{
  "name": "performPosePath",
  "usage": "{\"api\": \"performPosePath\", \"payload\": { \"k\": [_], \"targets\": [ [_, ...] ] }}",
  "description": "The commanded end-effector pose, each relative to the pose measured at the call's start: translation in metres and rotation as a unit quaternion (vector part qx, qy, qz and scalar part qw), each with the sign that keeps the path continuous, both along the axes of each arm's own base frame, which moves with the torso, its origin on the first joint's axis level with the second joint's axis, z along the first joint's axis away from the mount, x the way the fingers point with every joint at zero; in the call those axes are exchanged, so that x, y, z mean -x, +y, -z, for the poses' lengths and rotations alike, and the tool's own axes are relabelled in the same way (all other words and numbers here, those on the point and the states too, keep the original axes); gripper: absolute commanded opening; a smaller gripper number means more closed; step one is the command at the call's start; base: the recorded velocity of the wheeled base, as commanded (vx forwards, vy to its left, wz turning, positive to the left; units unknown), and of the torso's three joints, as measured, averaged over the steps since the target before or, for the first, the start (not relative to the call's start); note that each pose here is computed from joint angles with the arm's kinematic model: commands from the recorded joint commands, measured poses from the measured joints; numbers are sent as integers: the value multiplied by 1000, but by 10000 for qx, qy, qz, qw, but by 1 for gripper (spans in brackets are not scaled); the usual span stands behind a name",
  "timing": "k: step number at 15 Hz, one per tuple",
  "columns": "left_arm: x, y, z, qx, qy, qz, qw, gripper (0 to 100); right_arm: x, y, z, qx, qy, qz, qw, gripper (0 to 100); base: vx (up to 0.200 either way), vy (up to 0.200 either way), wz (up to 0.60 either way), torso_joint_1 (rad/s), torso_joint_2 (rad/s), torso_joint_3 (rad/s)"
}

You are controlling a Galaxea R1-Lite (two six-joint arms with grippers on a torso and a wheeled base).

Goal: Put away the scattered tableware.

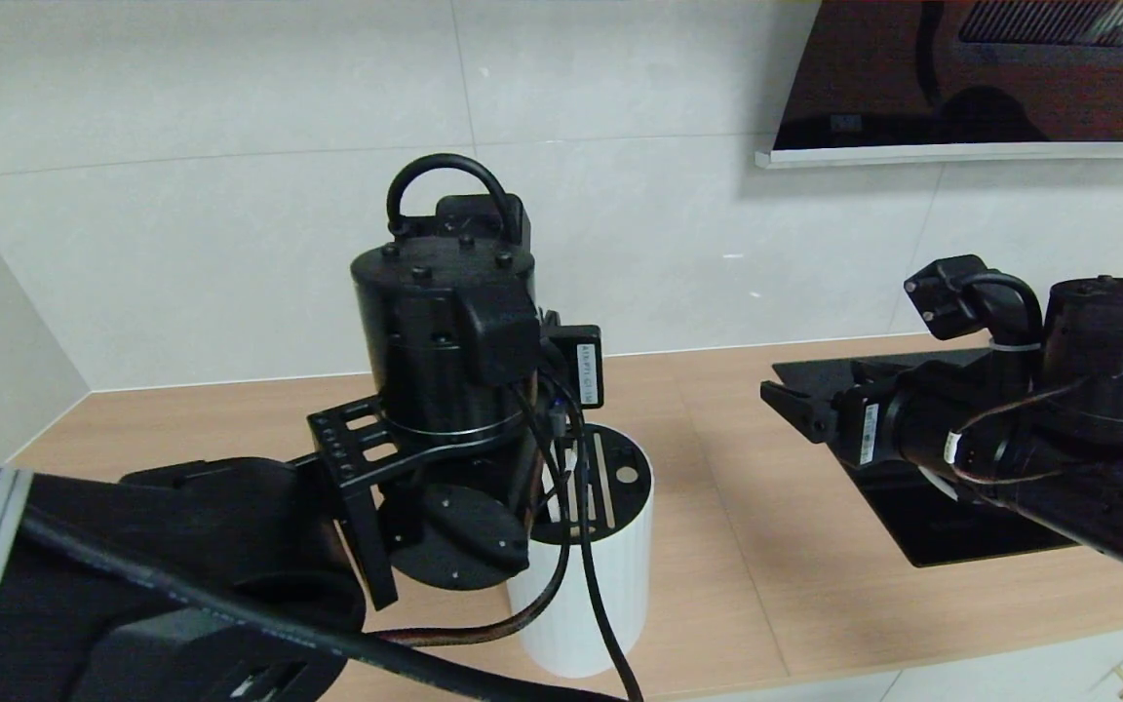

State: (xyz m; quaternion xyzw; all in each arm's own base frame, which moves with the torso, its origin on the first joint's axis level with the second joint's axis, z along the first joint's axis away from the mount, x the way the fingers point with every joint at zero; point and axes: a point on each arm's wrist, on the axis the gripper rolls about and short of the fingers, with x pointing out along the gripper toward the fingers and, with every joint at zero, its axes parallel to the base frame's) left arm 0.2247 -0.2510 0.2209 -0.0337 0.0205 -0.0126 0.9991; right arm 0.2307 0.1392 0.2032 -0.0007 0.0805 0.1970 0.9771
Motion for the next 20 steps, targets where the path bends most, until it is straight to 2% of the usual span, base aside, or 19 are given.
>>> {"api": "performPosePath", "payload": {
  "k": [1, 3, 5, 7, 14, 20],
  "targets": [
    [-1, -2, 10, -108, 100, 15, 9999, 0, -1, 0, 1, 11, 16, 2, 10000, 100, 0, 0, 0, 0, 0, 0],
    [0, -4, 17, -196, 177, 38, 9996, 0, -1, 1, 1, 22, 20, -7, 10000, 100, 0, 0, 0, 0, 0, 0],
    [0, -6, 24, -219, 245, 49, 9994, 0, -1, 1, 2, 23, 36, 2, 10000, 100, 0, 0, 0, 0, 0, 0],
    [2, -3, 41, -381, 441, 48, 9983, 0, -2, 1, 3, 34, 39, -7, 10000, 100, 0, 0, 0, 0, 0, 0],
    [-3, -9, 63, -477, 631, 31, 9969, 0, 0, 2, 3, 39, 45, -30, 10000, 100, 0, 0, 0, 0, 0, 0],
    [-3, -9, 66, -519, 664, 30, 9964, 0, 0, 3, 4, 43, 52, -30, 10000, 100, 0, 0, 0, 0, 0, 0]
  ]
}}
